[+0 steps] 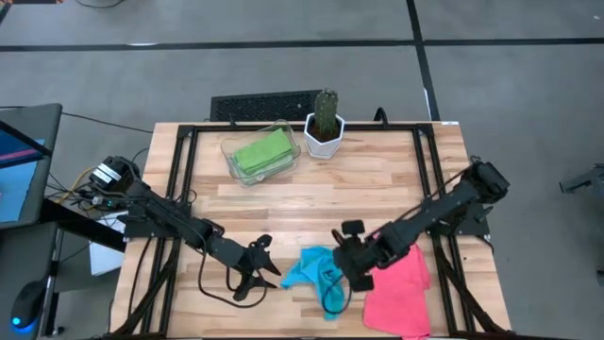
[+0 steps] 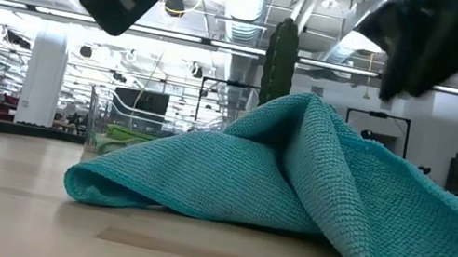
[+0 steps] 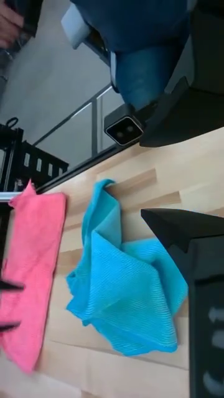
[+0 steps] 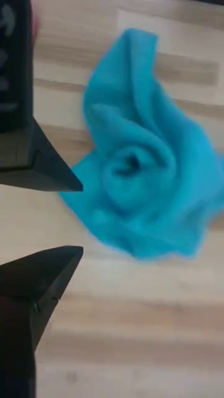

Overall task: Fold microfiber towels
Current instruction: Fold the blue microfiber towel

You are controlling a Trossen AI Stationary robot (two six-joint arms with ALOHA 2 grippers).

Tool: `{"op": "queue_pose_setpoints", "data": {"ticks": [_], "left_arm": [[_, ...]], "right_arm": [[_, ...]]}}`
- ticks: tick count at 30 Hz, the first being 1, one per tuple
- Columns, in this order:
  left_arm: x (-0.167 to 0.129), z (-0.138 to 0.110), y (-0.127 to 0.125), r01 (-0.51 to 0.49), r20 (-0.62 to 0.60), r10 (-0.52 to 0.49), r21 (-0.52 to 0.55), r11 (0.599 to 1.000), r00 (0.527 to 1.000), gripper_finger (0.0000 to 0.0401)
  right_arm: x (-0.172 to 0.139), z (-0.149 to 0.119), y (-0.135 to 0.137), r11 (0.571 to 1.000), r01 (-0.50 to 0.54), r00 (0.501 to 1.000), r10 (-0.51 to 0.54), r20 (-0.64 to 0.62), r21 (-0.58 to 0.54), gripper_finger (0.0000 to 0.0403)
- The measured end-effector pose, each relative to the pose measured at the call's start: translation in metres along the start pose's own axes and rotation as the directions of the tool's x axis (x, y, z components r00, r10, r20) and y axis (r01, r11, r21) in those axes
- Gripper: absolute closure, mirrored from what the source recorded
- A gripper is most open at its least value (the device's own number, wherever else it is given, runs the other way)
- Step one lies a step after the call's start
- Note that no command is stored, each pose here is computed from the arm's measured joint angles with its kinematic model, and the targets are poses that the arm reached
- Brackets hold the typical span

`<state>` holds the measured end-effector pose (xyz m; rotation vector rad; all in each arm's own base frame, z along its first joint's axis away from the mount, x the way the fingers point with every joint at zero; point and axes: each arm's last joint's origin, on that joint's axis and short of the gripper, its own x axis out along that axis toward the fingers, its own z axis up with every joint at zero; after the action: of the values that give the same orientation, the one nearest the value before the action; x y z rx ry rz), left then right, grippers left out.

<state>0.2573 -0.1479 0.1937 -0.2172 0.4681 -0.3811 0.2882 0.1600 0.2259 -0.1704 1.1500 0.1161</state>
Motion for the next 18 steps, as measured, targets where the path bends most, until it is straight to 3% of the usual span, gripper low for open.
{"op": "queue_pose_setpoints", "data": {"ticks": [4, 10, 18], "left_arm": [[0.0, 0.001, -0.002, 0.009, 0.012, -0.009, 0.0, 1.0, 1.0, 0.0236], [0.0, 0.002, -0.002, -0.005, 0.031, 0.005, -0.005, 1.0, 1.0, 0.0236], [0.0, 0.003, -0.001, -0.032, 0.048, 0.034, -0.04, 0.999, 0.998, 0.0237]], "right_arm": [[0.018, -0.017, 0.009, 1.0, 0.015, 0.999, -0.015, -0.052, 0.007, 0.0215], [0.048, -0.024, 0.009, 1.0, -0.002, 0.999, 0.003, 0.039, -0.03, 0.0201], [0.063, -0.03, -0.008, 0.997, 0.032, 0.997, -0.026, 0.074, -0.071, 0.0202]]}}
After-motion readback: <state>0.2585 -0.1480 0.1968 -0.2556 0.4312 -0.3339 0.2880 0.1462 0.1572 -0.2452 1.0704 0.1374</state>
